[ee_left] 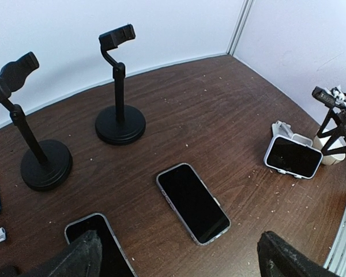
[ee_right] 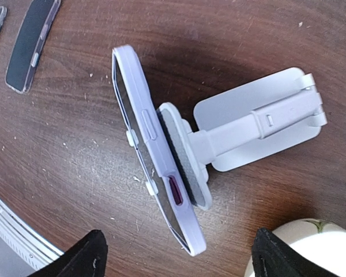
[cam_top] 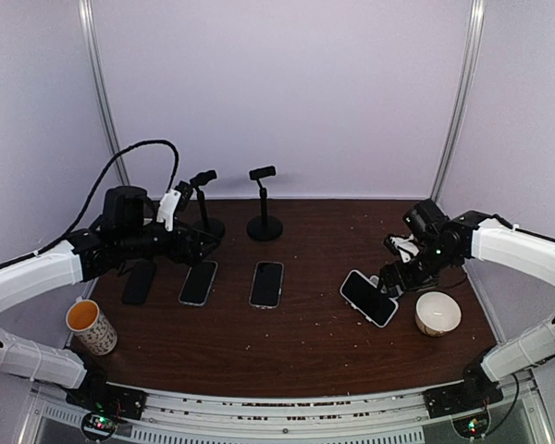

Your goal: Remove the phone from the phone stand

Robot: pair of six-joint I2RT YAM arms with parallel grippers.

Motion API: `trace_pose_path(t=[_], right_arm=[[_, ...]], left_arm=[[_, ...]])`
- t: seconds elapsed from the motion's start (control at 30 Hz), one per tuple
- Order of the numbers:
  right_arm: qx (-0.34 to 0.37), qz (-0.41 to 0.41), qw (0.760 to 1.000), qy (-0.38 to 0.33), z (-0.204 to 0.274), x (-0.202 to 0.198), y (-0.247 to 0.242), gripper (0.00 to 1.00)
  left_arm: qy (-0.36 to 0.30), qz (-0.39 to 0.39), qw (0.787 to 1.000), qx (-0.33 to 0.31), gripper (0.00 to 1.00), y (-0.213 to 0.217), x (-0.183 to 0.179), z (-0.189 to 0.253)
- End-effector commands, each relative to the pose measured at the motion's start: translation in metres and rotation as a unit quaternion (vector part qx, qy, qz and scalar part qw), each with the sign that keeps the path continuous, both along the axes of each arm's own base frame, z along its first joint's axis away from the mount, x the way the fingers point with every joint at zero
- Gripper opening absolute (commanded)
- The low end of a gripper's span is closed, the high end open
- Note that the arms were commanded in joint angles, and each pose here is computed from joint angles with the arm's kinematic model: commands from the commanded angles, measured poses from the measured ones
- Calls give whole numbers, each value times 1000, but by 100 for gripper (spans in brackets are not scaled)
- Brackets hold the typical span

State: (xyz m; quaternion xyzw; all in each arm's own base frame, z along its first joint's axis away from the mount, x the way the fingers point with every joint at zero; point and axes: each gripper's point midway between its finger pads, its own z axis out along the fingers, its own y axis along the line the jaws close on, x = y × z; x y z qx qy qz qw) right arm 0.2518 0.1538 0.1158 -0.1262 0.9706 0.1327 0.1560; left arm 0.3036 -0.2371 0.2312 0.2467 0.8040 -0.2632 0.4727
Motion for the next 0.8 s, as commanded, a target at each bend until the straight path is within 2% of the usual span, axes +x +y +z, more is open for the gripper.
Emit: trace_pose_path(t=[0.0, 0.4, 0.63, 0.77], right_arm=[[18, 8, 1000, 21, -18, 0, 6, 87], [36, 26, 998, 51, -24, -14, 11, 61], [54, 38, 996, 63, -26, -21, 18, 42], [58, 40, 996, 62, -23, -22, 20, 38]], left_arm=[[-41, -7, 999, -25, 98, -8, 6, 29], [-32, -3, 999, -16, 98, -10, 13, 18], [-26, -3, 1000, -11, 98, -12, 16, 12], [-24, -1, 1000, -9, 98, -11, 16, 10]])
